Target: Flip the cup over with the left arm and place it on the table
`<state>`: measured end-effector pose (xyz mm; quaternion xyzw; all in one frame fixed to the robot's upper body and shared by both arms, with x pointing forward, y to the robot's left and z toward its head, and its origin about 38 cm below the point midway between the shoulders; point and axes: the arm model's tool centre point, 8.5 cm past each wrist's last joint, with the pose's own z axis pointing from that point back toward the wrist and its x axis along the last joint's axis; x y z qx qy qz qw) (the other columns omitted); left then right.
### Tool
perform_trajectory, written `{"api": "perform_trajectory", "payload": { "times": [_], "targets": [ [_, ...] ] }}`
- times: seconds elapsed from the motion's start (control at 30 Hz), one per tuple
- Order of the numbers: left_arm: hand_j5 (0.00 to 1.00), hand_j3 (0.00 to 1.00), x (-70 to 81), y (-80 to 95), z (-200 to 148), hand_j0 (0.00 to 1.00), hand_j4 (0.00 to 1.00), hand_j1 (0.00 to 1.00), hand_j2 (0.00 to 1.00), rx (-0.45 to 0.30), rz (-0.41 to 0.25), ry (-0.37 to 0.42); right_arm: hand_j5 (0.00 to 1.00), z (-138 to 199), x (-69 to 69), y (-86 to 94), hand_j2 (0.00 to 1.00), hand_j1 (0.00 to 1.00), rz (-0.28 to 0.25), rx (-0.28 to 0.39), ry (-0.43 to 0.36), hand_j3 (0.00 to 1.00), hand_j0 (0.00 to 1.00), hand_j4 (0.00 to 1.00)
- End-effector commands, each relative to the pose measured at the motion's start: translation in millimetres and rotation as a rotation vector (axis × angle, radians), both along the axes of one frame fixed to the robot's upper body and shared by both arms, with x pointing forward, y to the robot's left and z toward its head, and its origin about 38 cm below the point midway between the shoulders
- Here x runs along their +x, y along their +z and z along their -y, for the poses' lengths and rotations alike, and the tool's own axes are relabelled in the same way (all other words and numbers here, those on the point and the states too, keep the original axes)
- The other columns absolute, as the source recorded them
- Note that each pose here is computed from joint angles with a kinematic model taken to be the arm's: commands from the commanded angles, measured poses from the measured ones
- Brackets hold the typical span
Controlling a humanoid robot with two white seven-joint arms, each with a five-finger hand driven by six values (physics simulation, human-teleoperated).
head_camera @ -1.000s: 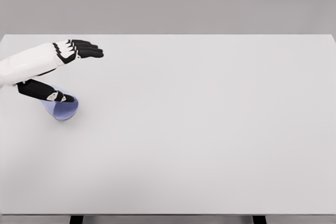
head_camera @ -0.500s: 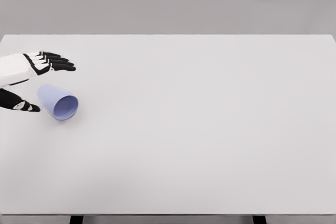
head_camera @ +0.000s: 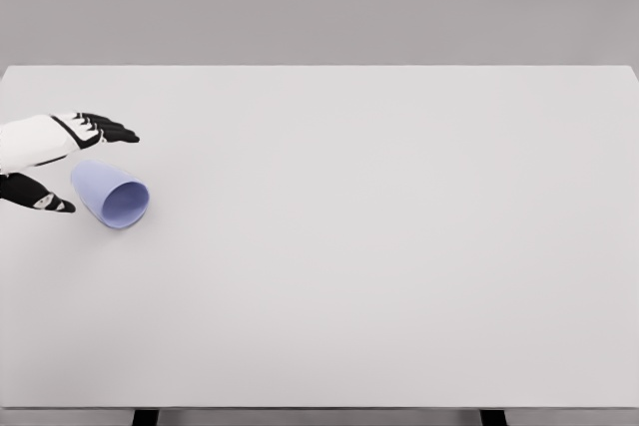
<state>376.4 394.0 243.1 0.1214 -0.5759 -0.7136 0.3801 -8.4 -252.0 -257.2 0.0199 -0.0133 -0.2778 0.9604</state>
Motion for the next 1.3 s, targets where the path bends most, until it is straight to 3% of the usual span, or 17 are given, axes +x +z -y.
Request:
{"api": "perform_trajectory", "payload": {
  "times": [0.0, 0.1, 0.23, 0.37, 0.5, 0.73, 0.83, 0.97, 1.27],
  "targets": [
    [1.00, 1.00, 0.5, -8.5, 4.2, 1.00, 1.00, 1.00, 1.00, 0.028, -0.033, -0.019, 1.00, 0.0, 0.0, 0.0, 1.00, 1.00, 0.000, 0.000, 0.000, 1.00, 1.00, 1.00],
    [1.00, 1.00, -2.5, -15.2, 5.2, 1.00, 1.00, 1.00, 1.00, 0.101, -0.101, -0.053, 1.00, 0.0, 0.0, 0.0, 1.00, 1.00, 0.000, 0.000, 0.000, 1.00, 1.00, 1.00],
    [1.00, 1.00, 8.9, -3.7, -8.7, 1.00, 1.00, 1.00, 1.00, 0.110, -0.076, -0.006, 1.00, 0.0, 0.0, 0.0, 1.00, 1.00, 0.000, 0.000, 0.000, 1.00, 1.00, 1.00],
    [1.00, 1.00, 17.4, -1.9, -13.1, 1.00, 1.00, 1.00, 1.00, 0.142, -0.120, -0.003, 1.00, 0.0, 0.0, 0.0, 1.00, 1.00, 0.000, 0.000, 0.000, 1.00, 1.00, 1.00],
    [1.00, 1.00, 21.6, -18.3, 1.9, 1.00, 1.00, 1.00, 1.00, 0.117, -0.169, -0.037, 1.00, 0.0, 0.0, 0.0, 1.00, 1.00, 0.000, 0.000, 0.000, 1.00, 1.00, 1.00],
    [1.00, 1.00, 29.0, -9.0, -3.7, 1.00, 1.00, 1.00, 1.00, 0.117, -0.145, -0.014, 1.00, 0.0, 0.0, 0.0, 1.00, 1.00, 0.000, 0.000, 0.000, 1.00, 1.00, 1.00],
    [1.00, 1.00, 34.2, -20.2, -13.2, 1.00, 1.00, 1.00, 1.00, 0.120, -0.166, 0.024, 1.00, 0.0, 0.0, 0.0, 1.00, 1.00, 0.000, 0.000, 0.000, 1.00, 1.00, 1.00],
    [1.00, 1.00, 39.8, -30.7, -2.8, 1.00, 1.00, 1.00, 1.00, 0.110, -0.173, 0.011, 1.00, 0.0, 0.0, 0.0, 1.00, 1.00, 0.000, 0.000, 0.000, 1.00, 1.00, 1.00],
    [1.00, 1.00, 42.3, -32.2, -5.5, 1.00, 1.00, 1.00, 1.00, 0.123, -0.172, 0.021, 1.00, 0.0, 0.0, 0.0, 1.00, 1.00, 0.000, 0.000, 0.000, 1.00, 1.00, 1.00]
  ]
}}
